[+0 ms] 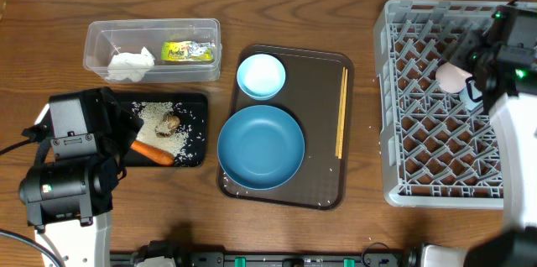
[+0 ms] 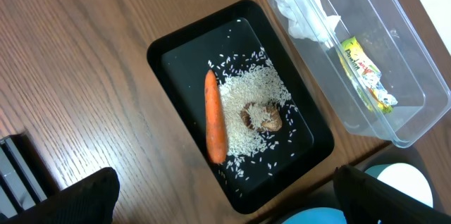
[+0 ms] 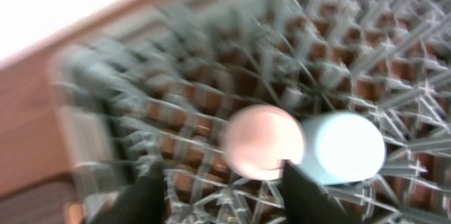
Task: Sort waste into correct bins and load items into the dishwasher rack
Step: 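Move the right gripper left over the large blue plate on the brown tray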
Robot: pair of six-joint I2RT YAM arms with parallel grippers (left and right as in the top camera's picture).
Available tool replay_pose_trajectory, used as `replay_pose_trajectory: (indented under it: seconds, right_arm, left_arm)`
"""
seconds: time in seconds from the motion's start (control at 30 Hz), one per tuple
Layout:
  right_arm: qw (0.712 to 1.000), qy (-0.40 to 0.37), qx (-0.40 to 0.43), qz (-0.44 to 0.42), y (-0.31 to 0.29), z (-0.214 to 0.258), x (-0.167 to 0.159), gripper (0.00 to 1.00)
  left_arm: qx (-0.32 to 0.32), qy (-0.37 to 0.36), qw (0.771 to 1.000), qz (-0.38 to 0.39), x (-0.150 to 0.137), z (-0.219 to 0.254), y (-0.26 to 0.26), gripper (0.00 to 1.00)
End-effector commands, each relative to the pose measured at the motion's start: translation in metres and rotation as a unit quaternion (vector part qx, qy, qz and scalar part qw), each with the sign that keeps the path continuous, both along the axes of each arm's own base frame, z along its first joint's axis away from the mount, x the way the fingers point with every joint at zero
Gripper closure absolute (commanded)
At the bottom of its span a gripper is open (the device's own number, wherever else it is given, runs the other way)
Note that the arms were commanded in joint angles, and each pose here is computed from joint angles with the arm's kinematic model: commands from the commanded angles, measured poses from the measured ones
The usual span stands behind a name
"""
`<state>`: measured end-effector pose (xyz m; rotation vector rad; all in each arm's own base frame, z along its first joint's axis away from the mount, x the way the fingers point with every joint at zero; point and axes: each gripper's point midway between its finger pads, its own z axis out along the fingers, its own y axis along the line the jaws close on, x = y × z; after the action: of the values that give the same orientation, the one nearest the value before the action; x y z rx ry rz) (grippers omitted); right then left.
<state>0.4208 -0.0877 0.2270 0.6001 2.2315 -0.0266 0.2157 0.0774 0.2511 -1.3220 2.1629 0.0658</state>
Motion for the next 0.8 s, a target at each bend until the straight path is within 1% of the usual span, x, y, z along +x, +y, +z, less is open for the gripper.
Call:
replay_pose_trajectory:
  seconds: [0.0,0.07,0.17,0.3,0.37,0.43,0.5,0.53,0.6,0.7,0.77]
  right_arm:
    - [0.991,-0.051,0.042,0.113,0.061,0.036,0.001,0.36]
    - [0.982,-0.061,0.063,0.166,0.096,0.044,-0.002,0.3]
    - [0.969,-0.057,0.08,0.225,0.14,0.043,-0.005,0.26]
    - [0.952,-0.021,0.09,0.292,0.199,0.024,-0.015,0.24]
    - [0.938,0.001,0.095,0.334,0.232,0.012,-0.024,0.23]
    - [0.913,0.019,0.09,0.398,0.268,0.0,-0.037,0.23]
    - [0.875,0.031,0.072,0.477,0.306,-0.013,-0.053,0.22]
    - [0.851,0.038,0.055,0.52,0.326,-0.022,-0.064,0.21]
    - [0.812,0.055,0.021,0.58,0.355,-0.043,-0.082,0.18]
    - [0.776,0.083,0.004,0.626,0.385,-0.071,-0.102,0.13]
    - [0.759,0.104,0.003,0.643,0.402,-0.09,-0.114,0.14]
  left_arm:
    - [0.008,0.001,1.0,0.008,-0.002,0.002,0.004,0.02]
    - [0.008,0.001,1.0,0.008,-0.002,0.002,0.004,0.02]
    - [0.008,0.001,1.0,0.008,-0.002,0.002,0.004,0.02]
    - [0.008,0.001,1.0,0.008,-0.002,0.002,0.004,0.02]
    - [0.008,0.001,1.0,0.008,-0.002,0.002,0.004,0.02]
    - [0.008,0.001,1.0,0.008,-0.002,0.002,0.004,0.02]
    - [0.008,0.001,1.0,0.008,-0.002,0.002,0.004,0.02]
    - [0.008,0.001,1.0,0.008,-0.002,0.002,0.004,0.02]
    - [0.008,0.001,1.0,0.008,-0.002,0.002,0.004,0.02]
    - [0.008,0.001,1.0,0.008,-0.002,0.002,0.004,0.02]
    - [0.008,0.001,1.0,0.008,-0.002,0.002,0.004,0.02]
